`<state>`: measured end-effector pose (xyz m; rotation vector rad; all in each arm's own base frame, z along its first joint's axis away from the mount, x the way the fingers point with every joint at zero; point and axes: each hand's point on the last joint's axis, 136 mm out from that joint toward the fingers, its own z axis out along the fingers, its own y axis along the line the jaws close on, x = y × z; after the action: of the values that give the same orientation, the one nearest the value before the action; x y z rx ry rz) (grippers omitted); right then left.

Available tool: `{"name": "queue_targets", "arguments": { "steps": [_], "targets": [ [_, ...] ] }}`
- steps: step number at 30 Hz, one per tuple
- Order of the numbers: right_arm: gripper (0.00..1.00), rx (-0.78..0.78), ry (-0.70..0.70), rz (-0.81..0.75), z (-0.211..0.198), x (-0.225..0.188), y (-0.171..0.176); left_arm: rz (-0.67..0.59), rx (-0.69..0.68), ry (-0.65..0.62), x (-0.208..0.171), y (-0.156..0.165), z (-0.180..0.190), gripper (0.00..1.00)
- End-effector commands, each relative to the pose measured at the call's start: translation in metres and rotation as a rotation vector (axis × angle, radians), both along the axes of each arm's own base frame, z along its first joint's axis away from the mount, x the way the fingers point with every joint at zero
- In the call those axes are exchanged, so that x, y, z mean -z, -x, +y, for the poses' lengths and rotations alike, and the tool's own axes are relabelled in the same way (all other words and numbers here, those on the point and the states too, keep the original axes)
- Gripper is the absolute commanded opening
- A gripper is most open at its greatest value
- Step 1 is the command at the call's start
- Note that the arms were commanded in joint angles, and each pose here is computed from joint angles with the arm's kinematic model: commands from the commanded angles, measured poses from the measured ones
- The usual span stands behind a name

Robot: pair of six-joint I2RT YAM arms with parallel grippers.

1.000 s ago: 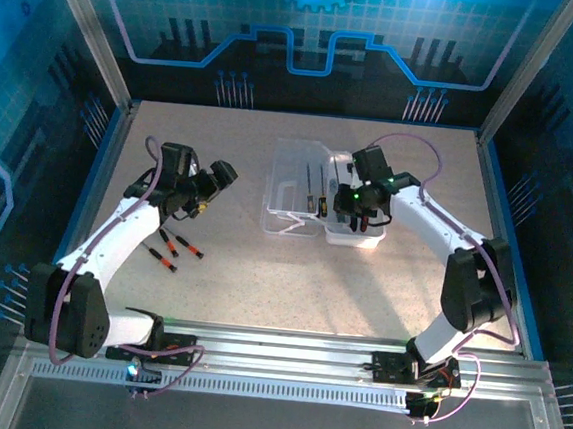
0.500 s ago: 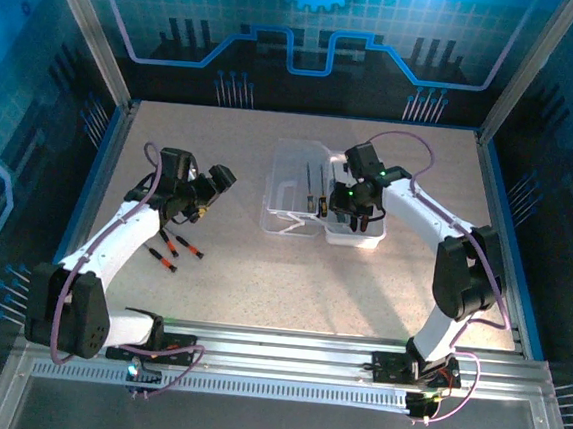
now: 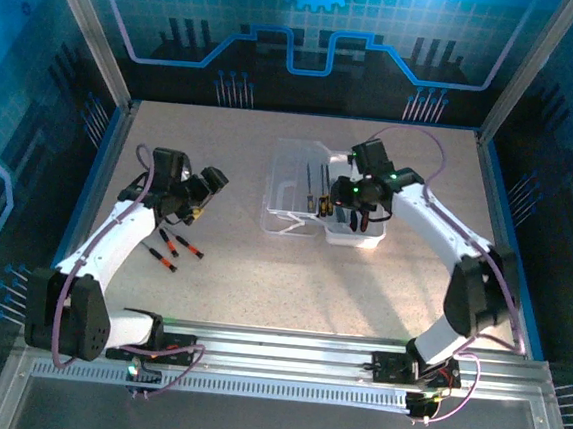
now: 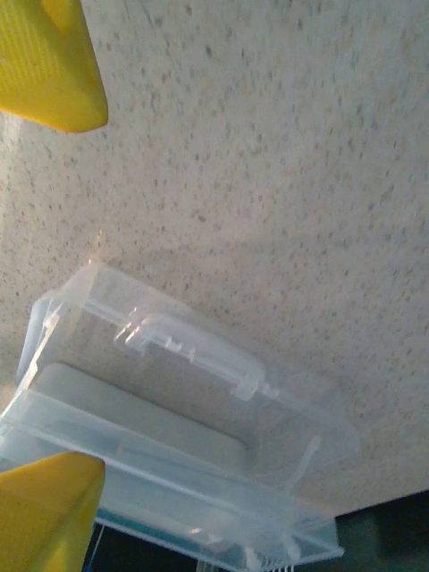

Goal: Pack the tool kit

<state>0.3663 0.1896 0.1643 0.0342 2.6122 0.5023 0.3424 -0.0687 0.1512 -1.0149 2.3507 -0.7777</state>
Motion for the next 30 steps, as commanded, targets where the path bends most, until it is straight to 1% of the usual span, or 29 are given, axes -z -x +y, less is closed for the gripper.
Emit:
{"name": "queue_targets", "arguments": {
  "steps": [1,4,5,6,9,11,13,15,16,18,24,25,26,30],
  "targets": [
    [0.31,-0.037,-0.075,-0.105,0.005,-0.032,0.014,0.088,-0.081,-0.066,0.002,0.021,0.029,0.89],
    [0.32,-0.060,-0.135,-0.147,0.007,-0.041,0.028,0.197,-0.168,-0.150,0.015,0.042,0.061,0.85],
    [0.32,-0.064,-0.152,-0.151,0.008,-0.040,0.032,0.230,-0.198,-0.175,0.020,0.050,0.071,0.81],
    [0.32,-0.071,-0.169,-0.159,0.008,-0.041,0.037,0.268,-0.240,-0.192,0.025,0.060,0.080,0.80],
    [0.32,-0.087,-0.197,-0.169,0.008,-0.039,0.047,0.343,-0.338,-0.195,0.041,0.087,0.099,0.72],
    [0.32,-0.098,-0.212,-0.175,0.009,-0.038,0.051,0.373,-0.382,-0.194,0.051,0.101,0.105,0.67],
    [0.32,-0.110,-0.227,-0.177,0.010,-0.036,0.054,0.402,-0.415,-0.218,0.061,0.113,0.112,0.64],
    [0.32,-0.122,-0.245,-0.180,0.011,-0.036,0.057,0.441,-0.449,-0.213,0.073,0.121,0.117,0.59],
    [0.32,-0.125,-0.250,-0.179,0.011,-0.034,0.057,0.461,-0.465,-0.199,0.079,0.124,0.118,0.57],
    [0.32,-0.132,-0.262,-0.175,0.011,-0.032,0.060,0.467,-0.471,-0.162,0.087,0.118,0.117,0.53],
    [0.32,-0.134,-0.311,-0.174,0.011,-0.032,0.065,0.548,-0.479,-0.204,0.105,0.115,0.127,0.51],
    [0.32,-0.134,-0.315,-0.181,0.010,-0.035,0.066,0.565,-0.484,-0.202,0.110,0.117,0.128,0.50],
    [0.32,-0.128,-0.307,-0.162,0.007,-0.025,0.070,0.582,-0.491,-0.205,0.114,0.118,0.130,0.51],
    [0.33,-0.118,-0.315,-0.160,0.002,-0.023,0.076,0.639,-0.502,-0.213,0.132,0.125,0.134,0.48]
  ]
}}
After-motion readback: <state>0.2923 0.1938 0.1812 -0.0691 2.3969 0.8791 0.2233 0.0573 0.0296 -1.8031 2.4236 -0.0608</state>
